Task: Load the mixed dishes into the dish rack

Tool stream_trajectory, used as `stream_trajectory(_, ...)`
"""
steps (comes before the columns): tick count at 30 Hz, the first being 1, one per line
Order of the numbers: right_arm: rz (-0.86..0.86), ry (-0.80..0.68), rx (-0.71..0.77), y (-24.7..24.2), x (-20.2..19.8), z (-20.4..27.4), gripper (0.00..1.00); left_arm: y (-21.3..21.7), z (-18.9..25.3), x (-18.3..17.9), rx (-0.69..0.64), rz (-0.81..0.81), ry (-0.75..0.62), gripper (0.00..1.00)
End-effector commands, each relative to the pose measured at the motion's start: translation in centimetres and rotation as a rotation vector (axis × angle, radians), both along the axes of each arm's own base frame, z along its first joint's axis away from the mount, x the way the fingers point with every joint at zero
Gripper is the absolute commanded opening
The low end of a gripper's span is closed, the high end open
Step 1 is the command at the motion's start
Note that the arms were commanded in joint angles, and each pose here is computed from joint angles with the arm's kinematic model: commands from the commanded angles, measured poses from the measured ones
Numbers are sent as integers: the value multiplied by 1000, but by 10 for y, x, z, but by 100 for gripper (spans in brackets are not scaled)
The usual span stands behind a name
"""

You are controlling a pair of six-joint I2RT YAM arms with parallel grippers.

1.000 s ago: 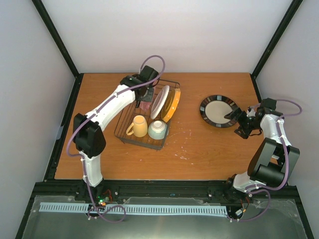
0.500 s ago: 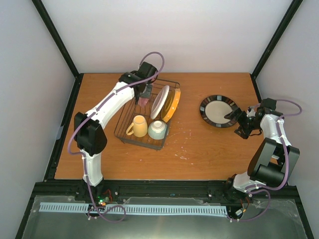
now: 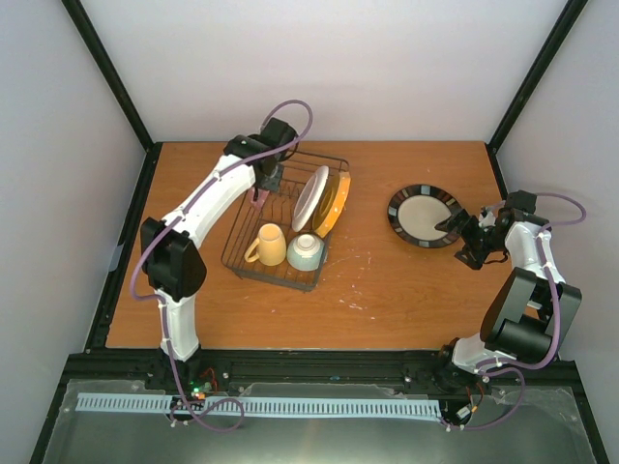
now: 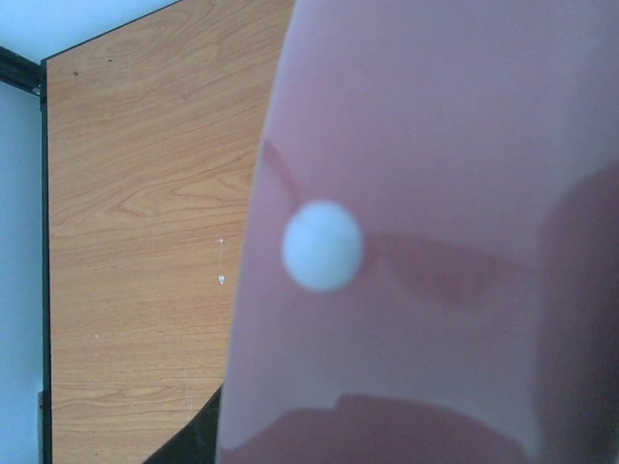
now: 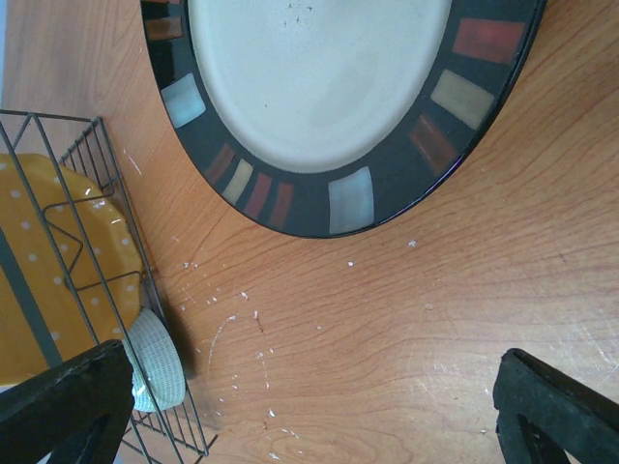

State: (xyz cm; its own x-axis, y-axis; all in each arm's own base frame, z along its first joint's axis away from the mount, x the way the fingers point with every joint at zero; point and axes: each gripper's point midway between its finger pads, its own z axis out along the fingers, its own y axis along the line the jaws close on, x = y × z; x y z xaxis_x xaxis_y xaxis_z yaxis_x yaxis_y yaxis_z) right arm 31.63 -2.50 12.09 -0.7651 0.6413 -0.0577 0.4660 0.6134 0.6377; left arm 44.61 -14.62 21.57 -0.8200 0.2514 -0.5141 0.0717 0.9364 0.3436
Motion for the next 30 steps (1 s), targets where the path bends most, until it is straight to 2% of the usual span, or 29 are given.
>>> stream_trajectory(1, 4, -9, -3, 0, -2, 1, 100, 10, 67, 10, -21, 31, -173, 1)
stream_trajectory(10, 2, -9, -2, 0, -1, 1, 100, -17, 110, 6, -169, -33, -243, 1)
stream_trajectory(19, 0, -8, -6, 1, -4, 0, 100, -40, 67, -3, -144, -39, -129, 1)
stream_trajectory(30, 1, -6, -10, 1, -6, 0, 100, -42, 40, -6, -113, -35, -81, 1)
